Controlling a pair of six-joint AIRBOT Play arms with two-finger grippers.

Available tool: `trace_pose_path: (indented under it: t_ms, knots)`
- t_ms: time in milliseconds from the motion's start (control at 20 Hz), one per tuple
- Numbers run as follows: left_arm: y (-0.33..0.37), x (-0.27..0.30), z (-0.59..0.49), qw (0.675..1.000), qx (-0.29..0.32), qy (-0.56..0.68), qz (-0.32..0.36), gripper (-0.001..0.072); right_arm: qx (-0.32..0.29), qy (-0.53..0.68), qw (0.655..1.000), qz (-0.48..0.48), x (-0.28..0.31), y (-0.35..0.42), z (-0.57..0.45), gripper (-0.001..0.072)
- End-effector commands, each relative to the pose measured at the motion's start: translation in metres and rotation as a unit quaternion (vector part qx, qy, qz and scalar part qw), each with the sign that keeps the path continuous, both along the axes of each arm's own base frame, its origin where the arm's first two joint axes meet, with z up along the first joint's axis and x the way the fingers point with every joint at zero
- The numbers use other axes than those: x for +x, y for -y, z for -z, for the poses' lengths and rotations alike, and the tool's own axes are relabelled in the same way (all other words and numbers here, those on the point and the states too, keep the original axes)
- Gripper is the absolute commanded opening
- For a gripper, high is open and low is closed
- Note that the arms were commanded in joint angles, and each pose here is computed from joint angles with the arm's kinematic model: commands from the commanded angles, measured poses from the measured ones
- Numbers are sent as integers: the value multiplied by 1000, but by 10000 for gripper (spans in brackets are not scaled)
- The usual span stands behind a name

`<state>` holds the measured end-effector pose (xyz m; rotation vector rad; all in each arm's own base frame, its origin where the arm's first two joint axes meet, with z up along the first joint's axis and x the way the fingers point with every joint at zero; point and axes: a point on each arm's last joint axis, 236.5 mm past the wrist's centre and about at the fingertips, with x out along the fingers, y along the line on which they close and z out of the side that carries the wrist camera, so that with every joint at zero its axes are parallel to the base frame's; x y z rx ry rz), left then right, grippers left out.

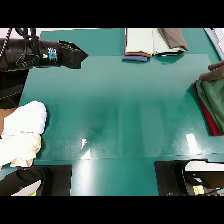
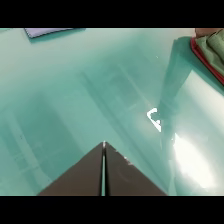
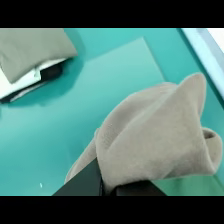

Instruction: Fold the shirts.

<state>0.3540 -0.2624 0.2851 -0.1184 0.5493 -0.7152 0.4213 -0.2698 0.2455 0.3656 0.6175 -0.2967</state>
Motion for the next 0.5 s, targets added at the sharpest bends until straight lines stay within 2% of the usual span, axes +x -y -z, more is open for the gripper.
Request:
trace_pose_path:
  t_ms: [0,450]
  knots:
    - [0,0,1,1000,2,0,1,20,-8,-43,999,-4,-20,-6,18,15]
    - [0,-1,2,1000,7,0,4,20,17,-223,969,103,-162,35,121,16]
